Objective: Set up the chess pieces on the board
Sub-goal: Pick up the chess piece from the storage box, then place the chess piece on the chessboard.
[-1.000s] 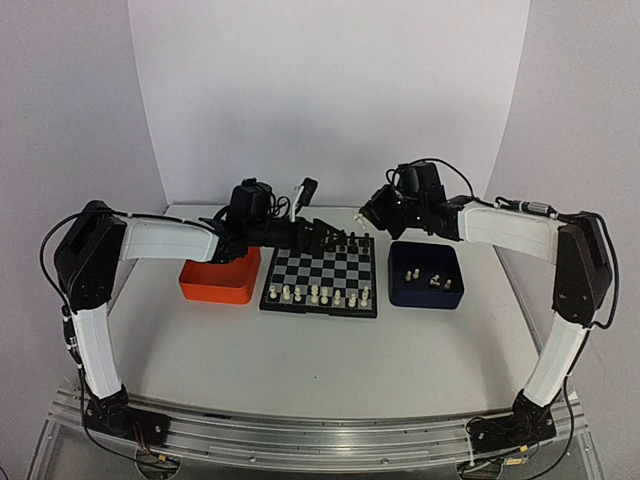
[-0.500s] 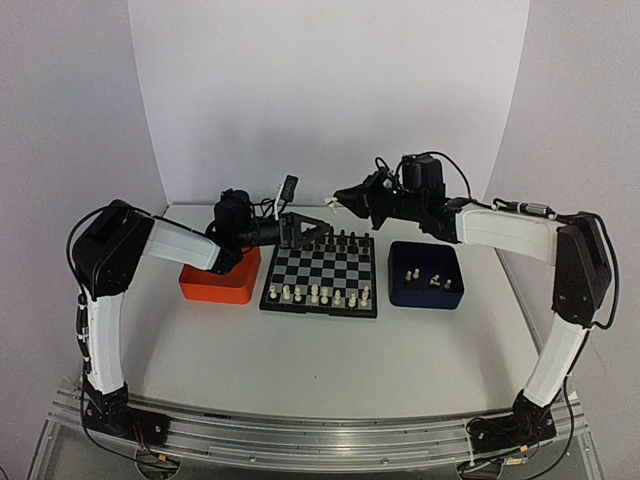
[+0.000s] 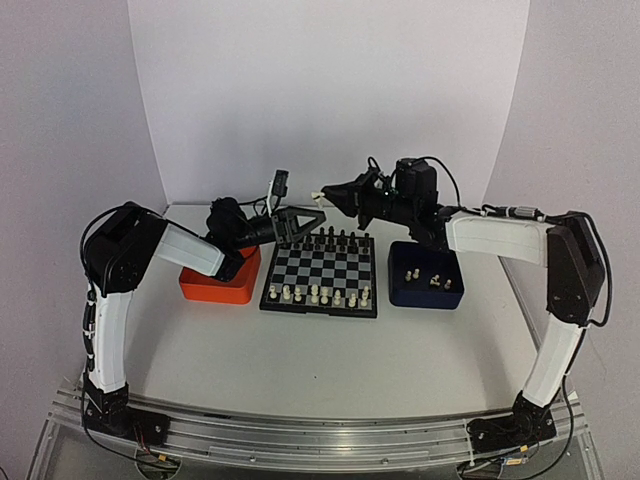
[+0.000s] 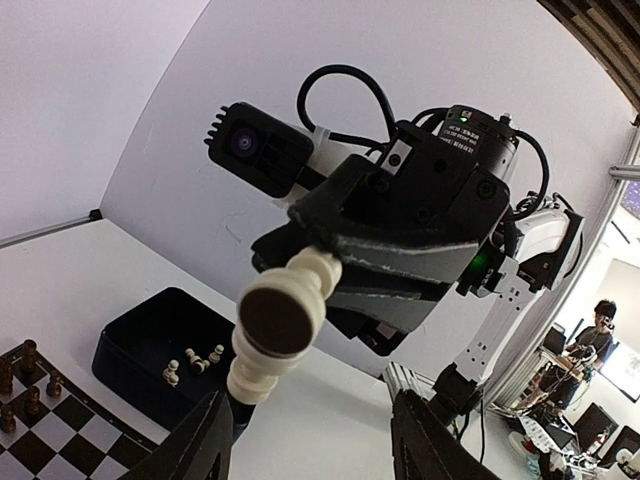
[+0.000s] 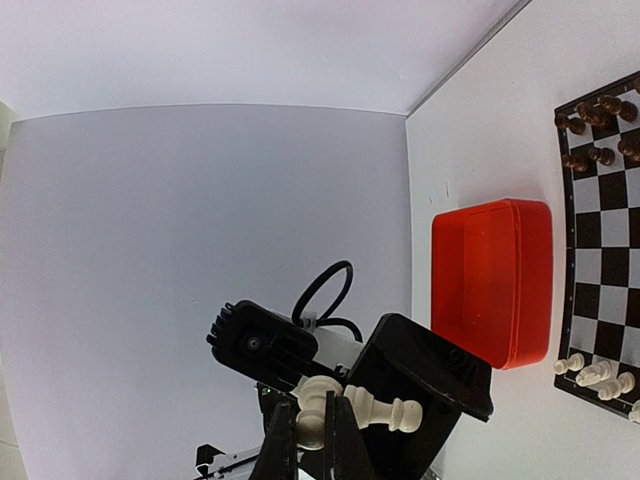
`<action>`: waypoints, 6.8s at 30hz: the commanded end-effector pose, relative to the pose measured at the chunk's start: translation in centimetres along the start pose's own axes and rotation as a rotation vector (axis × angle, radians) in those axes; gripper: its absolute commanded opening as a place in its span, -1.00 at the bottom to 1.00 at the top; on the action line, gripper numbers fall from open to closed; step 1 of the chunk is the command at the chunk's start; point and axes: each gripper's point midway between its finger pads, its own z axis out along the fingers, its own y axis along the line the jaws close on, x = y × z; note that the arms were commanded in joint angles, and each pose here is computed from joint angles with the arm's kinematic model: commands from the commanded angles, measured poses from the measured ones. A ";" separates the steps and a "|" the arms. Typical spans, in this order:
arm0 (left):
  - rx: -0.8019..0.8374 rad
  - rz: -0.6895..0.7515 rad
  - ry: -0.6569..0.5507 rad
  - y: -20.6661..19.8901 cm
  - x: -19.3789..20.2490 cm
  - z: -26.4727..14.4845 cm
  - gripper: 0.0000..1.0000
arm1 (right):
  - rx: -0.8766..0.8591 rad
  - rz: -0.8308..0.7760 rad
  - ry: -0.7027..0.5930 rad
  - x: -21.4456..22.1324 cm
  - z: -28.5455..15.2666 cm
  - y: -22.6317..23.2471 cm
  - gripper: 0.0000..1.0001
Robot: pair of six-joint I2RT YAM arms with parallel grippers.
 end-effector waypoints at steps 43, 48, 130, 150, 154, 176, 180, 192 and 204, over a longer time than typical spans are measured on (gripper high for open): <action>0.099 0.182 -0.178 -5.1 -5.1 -0.8 -0.21 | -0.133 0.074 0.016 1.7 0.1 1.0 -1.00; 0.109 0.206 -0.185 -5.7 -5.6 -0.8 -0.22 | -0.132 0.076 0.016 1.7 0.1 0.9 -1.00; -0.413 -0.353 0.351 -0.6 3.2 -3.9 -1.00 | 0.229 -0.297 0.061 -3.0 -4.0 -3.4 -1.00; -0.598 -0.712 0.686 -0.4 5.4 -8.1 -1.00 | 0.650 -1.058 0.740 3.7 -7.0 -15.5 -1.00; -0.579 -0.688 0.713 -0.8 5.4 -8.2 -1.00 | 0.696 -1.125 0.745 3.6 -5.7 -17.4 -1.00; -0.530 -0.598 0.719 -0.7 5.7 -8.1 -1.00 | 0.810 -1.140 0.681 1.2 -3.6 -22.1 -1.00; -0.533 -0.595 0.716 -0.8 5.6 -8.1 -1.00 | 0.820 -1.132 0.683 1.2 -3.7 -22.5 -1.00; -0.540 -0.594 0.717 -0.6 5.8 -8.3 -1.00 | 0.812 -1.110 0.674 1.4 -3.5 -23.2 -1.00; -0.548 -0.589 0.716 -0.7 5.7 -8.4 -1.00 | 0.834 -1.091 0.686 1.6 -3.8 -24.3 -1.00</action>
